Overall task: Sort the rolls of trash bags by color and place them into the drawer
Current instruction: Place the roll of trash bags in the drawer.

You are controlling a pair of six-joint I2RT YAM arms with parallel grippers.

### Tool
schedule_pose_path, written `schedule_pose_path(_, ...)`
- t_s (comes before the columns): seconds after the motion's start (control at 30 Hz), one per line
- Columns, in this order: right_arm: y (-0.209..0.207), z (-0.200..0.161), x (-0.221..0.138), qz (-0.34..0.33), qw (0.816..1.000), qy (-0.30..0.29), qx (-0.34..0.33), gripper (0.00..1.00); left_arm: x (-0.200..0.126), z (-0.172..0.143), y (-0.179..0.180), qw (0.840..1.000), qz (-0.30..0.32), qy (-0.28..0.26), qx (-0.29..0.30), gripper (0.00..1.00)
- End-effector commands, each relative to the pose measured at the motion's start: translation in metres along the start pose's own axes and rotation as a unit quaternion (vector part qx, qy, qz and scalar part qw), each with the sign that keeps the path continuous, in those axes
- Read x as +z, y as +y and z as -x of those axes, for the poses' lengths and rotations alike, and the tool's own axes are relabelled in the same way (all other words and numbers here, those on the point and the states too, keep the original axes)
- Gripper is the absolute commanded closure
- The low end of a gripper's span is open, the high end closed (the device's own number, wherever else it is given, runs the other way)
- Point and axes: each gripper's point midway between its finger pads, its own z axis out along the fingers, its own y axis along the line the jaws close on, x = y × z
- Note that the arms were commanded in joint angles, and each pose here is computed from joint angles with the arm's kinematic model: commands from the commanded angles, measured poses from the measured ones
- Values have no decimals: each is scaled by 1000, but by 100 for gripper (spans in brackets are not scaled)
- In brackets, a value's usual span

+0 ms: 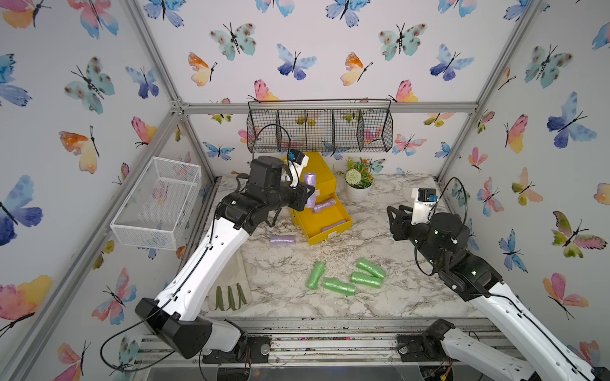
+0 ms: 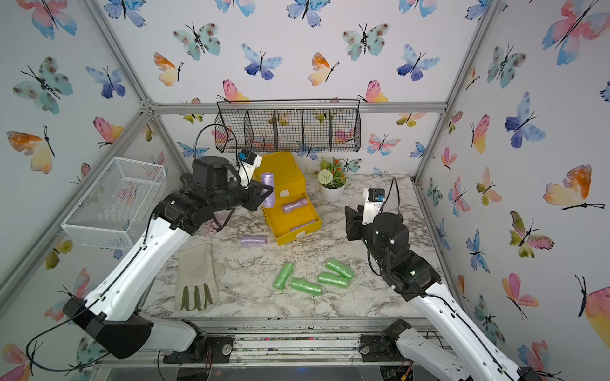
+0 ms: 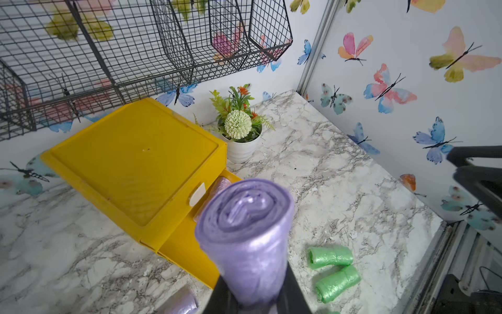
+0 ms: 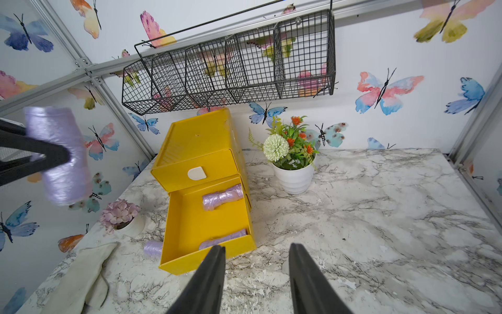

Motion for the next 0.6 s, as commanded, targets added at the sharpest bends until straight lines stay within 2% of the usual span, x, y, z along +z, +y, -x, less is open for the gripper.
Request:
schedule_pose_path(0.0, -7, 4, -8, -15, 1000, -3, -1, 56, 24, -9, -3, 995, -22, 47, 83, 100)
schedule_pose_path(0.17, -11, 1, -9, -26, 1000, 5, -11, 57, 65, -16, -4, 986, -38, 99, 127, 100)
schedule_pose_path(0.3, -16, -1, -11, -36, 999, 8, -18, 57, 101, -37, -4, 974, -33, 146, 170, 100)
schedule_pose_path(0.57, -19, 0, -11, -46, 998, 13, -32, 57, 148, -75, -2, 961, -36, 197, 193, 100)
